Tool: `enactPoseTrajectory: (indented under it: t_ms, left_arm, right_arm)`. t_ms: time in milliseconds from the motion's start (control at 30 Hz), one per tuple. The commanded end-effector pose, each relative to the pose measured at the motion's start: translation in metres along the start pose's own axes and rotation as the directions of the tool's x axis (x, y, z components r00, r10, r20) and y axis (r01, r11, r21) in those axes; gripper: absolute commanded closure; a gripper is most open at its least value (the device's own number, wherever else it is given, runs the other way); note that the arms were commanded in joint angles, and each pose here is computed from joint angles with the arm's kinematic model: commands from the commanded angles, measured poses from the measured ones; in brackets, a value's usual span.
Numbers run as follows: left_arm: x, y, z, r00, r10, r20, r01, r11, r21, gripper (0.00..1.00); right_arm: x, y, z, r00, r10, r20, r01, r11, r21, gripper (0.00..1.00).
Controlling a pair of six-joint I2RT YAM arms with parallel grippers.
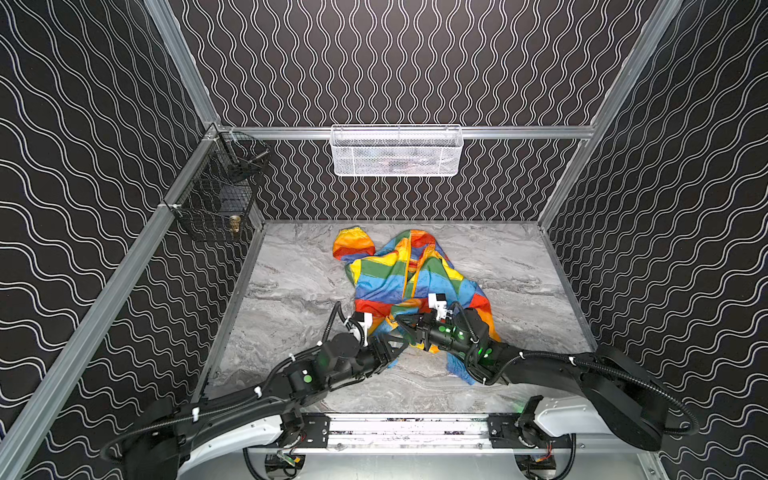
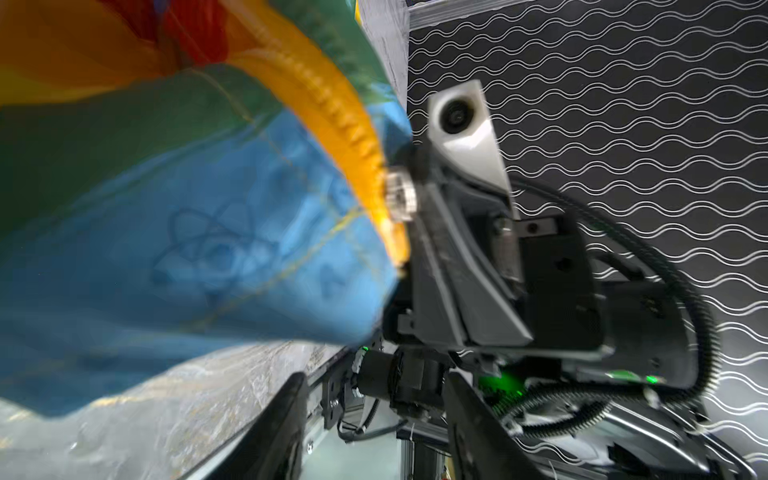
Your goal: Zip up the jacket
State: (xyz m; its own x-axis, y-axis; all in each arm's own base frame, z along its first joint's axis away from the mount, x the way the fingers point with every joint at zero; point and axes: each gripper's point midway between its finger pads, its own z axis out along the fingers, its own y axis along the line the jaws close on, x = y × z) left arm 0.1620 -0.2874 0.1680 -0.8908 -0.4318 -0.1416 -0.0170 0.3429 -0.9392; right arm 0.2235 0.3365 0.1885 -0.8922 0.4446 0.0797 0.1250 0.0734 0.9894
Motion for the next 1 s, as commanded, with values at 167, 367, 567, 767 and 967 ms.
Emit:
enactPoseTrajectory:
  t_ms: [167, 367, 567, 767, 967]
  left_arm:
    - [-0.036, -0.046, -0.012, 0.965, 0.11, 0.237, -0.142, 0.983, 0.119, 0.49]
    - [-0.042, -0.043, -0.022, 0.953, 0.119, 0.28, -0.157, 0.981, 0.116, 0.48]
    - [-0.043, -0.035, -0.024, 0.951, 0.113, 0.287, -0.149, 0.983, 0.109, 0.47]
    - [-0.042, -0.034, -0.02, 0.953, 0.107, 0.283, -0.143, 0.984, 0.111, 0.47]
    - [-0.045, -0.03, -0.022, 0.946, 0.11, 0.304, -0.146, 0.984, 0.099, 0.47]
  right_arm:
    - [-0.003, 0.019, -0.005, 0.999, 0.023, 0.038, -0.021, 0.997, -0.07, 1.0]
    - [-0.002, 0.022, -0.006, 0.999, 0.027, 0.036, -0.024, 0.996, -0.083, 1.0]
    - [0.002, 0.024, -0.003, 0.999, 0.03, 0.021, -0.028, 0.996, -0.089, 1.0]
    - [0.005, 0.023, 0.001, 0.999, 0.043, 0.008, -0.042, 0.994, -0.097, 1.0]
    - [0.008, 0.023, 0.0, 0.999, 0.049, 0.007, -0.048, 0.993, -0.106, 1.0]
